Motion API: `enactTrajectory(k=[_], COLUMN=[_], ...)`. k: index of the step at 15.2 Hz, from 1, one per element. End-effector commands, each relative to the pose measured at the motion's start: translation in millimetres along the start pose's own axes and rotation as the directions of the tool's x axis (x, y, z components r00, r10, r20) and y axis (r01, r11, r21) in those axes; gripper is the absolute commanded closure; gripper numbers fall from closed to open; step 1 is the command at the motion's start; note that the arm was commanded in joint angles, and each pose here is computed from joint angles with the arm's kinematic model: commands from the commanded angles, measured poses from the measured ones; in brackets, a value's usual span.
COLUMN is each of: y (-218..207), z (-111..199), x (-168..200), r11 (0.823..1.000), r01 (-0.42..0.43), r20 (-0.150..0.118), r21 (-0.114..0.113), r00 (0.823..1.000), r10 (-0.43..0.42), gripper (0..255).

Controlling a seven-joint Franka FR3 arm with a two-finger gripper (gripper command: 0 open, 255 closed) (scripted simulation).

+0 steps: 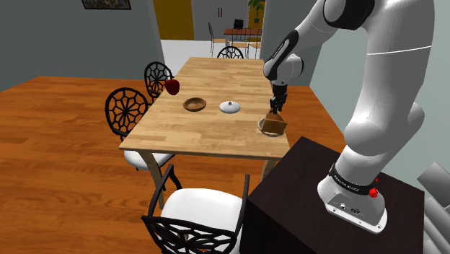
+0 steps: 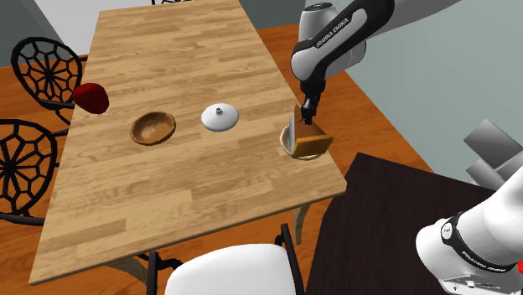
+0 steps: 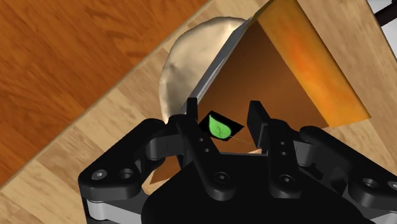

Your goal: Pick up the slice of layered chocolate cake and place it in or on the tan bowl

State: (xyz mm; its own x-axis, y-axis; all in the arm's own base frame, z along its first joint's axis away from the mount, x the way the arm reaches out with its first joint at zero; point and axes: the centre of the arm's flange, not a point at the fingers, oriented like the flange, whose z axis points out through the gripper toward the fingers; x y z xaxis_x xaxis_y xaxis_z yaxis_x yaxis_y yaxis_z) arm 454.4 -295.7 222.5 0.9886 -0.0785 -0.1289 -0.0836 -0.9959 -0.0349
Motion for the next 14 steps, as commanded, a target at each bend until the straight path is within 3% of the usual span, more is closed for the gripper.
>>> enactTrajectory(k=[1, 3, 4, 9, 13, 14], y=[0, 0, 0, 0, 0, 0], z=[1, 1, 1, 1, -49, -49], x=[-1, -1, -1, -1, 0, 0], r11=[1.000, 1.000, 1.000, 1.000, 1.000, 1.000], r01=[0.000, 0.000, 0.000, 0.000, 0.000, 0.000], r20=[0.002, 0.002, 0.002, 0.002, 0.002, 0.002], r21=[0.001, 0.001, 0.001, 0.001, 0.001, 0.001], r00=[1.000, 1.000, 1.000, 1.000, 1.000, 1.000], r10=[0.000, 0.000, 0.000, 0.000, 0.000, 0.000], gripper=[255, 255, 0, 0, 0, 0])
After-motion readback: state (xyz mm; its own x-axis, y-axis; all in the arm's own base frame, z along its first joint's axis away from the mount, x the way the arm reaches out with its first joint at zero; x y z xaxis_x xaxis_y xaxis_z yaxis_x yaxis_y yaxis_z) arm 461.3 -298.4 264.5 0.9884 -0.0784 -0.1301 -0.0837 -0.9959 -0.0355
